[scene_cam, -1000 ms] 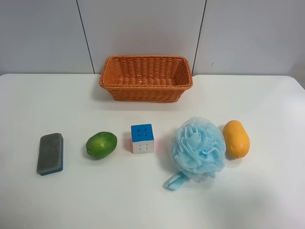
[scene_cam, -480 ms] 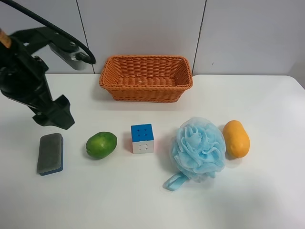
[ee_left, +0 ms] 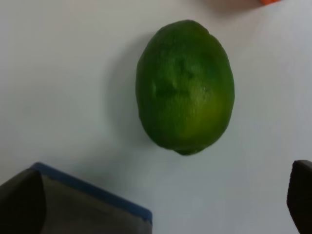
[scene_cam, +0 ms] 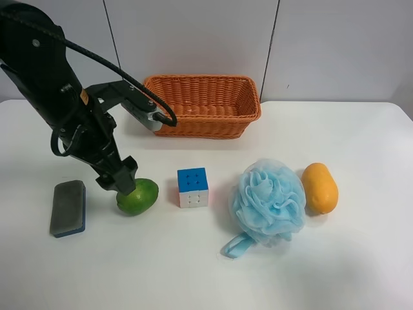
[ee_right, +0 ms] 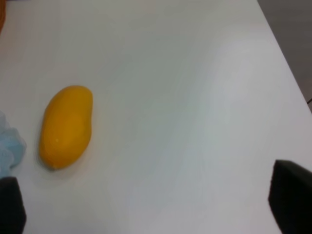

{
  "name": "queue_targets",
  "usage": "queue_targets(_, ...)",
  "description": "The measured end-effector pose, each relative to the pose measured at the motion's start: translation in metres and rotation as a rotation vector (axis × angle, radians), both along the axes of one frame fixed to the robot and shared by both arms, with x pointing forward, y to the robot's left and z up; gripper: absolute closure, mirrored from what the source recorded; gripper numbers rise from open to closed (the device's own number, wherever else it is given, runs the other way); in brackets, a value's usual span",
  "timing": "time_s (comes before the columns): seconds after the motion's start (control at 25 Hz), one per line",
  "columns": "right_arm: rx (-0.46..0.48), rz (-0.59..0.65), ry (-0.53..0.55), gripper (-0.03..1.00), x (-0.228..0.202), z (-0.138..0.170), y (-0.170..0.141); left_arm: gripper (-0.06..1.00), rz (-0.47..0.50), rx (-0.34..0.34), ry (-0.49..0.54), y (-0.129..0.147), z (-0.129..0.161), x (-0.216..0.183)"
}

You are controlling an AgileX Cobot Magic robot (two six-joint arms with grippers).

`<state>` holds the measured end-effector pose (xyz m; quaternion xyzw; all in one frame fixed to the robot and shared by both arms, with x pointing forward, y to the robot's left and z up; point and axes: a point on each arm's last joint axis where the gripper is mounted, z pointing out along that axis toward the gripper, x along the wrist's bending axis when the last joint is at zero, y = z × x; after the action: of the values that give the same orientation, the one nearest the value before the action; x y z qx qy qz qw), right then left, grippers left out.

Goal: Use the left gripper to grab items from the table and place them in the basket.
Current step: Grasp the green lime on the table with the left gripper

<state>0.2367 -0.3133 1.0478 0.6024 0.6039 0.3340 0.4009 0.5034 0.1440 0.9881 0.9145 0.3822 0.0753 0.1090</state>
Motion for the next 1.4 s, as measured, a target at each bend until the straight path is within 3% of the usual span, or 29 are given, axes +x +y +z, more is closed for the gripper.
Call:
queue_targets(0.32,0.0,0.0,0.0,-0.02,0.0,0.0,0.0,-0.05,0.034,-0.027,0.051,-0.011,-0.032,0.011)
queue_targets(0.64,0.0,0.0,0.0,-0.02,0.0,0.0,0.0,-0.05,0.042,0.001,0.108,-0.015,-0.062,0.017)
queue_targets(1.04,0.0,0.0,0.0,-0.02,0.0,0.0,0.0,-0.05,0.043,0.005,0.109,-0.019,-0.088,0.024)
queue_targets(1.16,0.0,0.0,0.0,-0.02,0.0,0.0,0.0,0.04,0.044,0.005,0.112,-0.019,-0.089,0.024)
queue_targets(1.32,0.0,0.0,0.0,-0.02,0.0,0.0,0.0,0.29,0.045,0.003,0.112,-0.019,-0.089,0.024)
queue_targets(1.4,0.0,0.0,0.0,-0.02,0.0,0.0,0.0,0.32,0.044,0.003,0.112,-0.019,-0.089,0.024)
